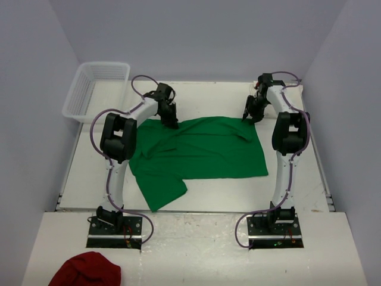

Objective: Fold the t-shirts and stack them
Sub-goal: Fold the flattened tshirt in 1/3 of the way

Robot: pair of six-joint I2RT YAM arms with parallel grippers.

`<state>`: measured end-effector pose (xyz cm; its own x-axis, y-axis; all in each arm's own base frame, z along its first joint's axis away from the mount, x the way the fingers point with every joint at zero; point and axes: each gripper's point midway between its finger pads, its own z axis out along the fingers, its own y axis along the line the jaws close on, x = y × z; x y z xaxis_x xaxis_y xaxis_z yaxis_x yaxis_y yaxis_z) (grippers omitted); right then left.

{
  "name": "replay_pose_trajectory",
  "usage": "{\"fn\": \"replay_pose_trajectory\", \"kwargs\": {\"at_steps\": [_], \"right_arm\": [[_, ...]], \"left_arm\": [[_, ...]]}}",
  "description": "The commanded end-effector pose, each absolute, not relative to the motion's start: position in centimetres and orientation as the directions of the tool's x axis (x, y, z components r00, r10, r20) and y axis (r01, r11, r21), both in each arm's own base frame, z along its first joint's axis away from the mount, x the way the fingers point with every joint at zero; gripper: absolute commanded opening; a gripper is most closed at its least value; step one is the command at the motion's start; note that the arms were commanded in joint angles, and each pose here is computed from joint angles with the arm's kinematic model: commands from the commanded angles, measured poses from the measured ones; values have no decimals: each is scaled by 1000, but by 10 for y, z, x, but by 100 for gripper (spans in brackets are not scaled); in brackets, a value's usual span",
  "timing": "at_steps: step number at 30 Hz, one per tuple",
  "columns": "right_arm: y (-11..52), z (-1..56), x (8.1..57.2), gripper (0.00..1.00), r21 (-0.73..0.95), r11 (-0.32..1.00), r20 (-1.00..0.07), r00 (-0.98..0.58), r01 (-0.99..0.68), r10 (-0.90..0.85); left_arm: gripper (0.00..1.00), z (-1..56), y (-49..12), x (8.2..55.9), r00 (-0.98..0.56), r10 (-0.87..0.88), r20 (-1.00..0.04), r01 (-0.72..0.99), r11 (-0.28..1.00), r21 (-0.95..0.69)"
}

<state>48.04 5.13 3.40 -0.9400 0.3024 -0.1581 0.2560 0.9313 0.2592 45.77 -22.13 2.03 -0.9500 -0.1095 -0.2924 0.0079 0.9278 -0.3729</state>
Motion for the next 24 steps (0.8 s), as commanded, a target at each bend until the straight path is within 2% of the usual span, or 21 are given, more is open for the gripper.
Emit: {"fn": "replay_pose_trajectory", "kwargs": {"at_steps": [1, 6, 8, 14, 24], "right_arm": [[52, 50, 487, 44, 274, 924, -181, -930, 266, 321], [44, 55, 494, 42, 239, 924, -207, -914, 298, 348], [42, 54, 492, 50, 226, 924, -198, -914, 310, 355], [45, 67, 484, 57, 261, 912, -254, -889, 317, 381], [33, 91, 487, 65, 213, 914, -302, -866, 346, 399]], "left_arm": [[6, 24, -224, 461, -951, -114, -286, 9, 918, -397], [6, 16, -222, 457, -956, -109, -272, 5, 922, -388], [6, 14, -220, 456, -957, -105, -271, 5, 926, -378], [7, 15, -211, 456, -946, -98, -308, 12, 941, -338], [7, 3, -203, 448, -964, -47, -262, 32, 956, -292]]}}
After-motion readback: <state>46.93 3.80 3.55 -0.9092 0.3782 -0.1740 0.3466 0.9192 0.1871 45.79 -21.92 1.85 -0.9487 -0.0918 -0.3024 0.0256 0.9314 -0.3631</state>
